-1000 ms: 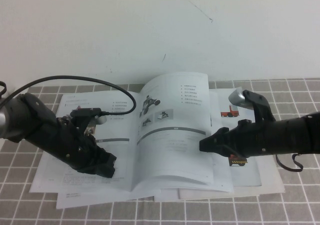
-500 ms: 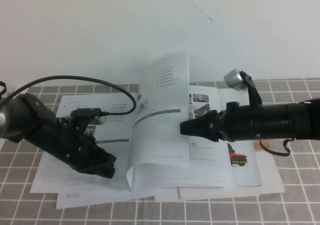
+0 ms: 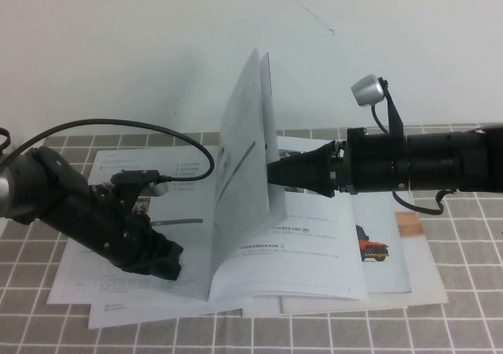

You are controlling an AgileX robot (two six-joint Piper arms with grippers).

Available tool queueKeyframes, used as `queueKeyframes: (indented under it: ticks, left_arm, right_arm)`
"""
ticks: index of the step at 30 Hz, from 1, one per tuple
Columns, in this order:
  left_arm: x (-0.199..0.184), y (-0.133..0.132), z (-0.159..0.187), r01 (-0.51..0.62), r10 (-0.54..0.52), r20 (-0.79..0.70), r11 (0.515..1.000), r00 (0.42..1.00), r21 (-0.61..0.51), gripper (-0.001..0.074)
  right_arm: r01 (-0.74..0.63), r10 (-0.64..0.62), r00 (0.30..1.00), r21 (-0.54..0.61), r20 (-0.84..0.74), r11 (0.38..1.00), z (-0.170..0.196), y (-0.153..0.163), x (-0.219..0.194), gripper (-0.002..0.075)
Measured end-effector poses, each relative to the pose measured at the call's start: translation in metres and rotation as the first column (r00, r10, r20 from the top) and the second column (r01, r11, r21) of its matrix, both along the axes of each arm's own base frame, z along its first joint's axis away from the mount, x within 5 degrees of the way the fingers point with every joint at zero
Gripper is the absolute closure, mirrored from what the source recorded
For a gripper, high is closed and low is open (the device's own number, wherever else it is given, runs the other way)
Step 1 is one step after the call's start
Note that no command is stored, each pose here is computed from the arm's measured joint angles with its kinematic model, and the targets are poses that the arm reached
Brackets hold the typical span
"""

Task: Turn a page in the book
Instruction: Open the closed book

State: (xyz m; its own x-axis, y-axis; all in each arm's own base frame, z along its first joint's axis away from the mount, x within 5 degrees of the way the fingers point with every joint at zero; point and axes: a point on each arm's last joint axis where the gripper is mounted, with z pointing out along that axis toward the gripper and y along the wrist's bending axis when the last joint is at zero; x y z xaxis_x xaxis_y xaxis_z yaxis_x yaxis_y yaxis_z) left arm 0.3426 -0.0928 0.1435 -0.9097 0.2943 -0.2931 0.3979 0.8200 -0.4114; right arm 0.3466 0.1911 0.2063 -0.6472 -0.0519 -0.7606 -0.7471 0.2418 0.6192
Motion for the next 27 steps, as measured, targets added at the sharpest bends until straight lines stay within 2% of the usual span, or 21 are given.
queueKeyframes:
  ticks: [5,18,27]
  left_arm:
    - [0.000,0.000,0.000,0.000,0.000,0.000,1.000,1.000,0.000,0.0738]
    - [0.000,0.000,0.000,-0.001,0.001,-0.001,1.000,1.000,-0.001,0.0738]
    - [0.000,-0.004,0.011,-0.007,0.009,0.029,0.999,1.000,-0.045,0.0738]
  right_arm:
    - [0.011,-0.011,1.000,-0.020,0.026,1.000,-0.001,-0.001,0.001,0.0399]
    - [0.013,0.015,0.992,-0.216,0.128,0.976,-0.015,0.003,0.002,0.0399]
    - [0.096,0.009,0.974,-0.451,0.226,0.887,-0.033,0.010,0.003,0.0399]
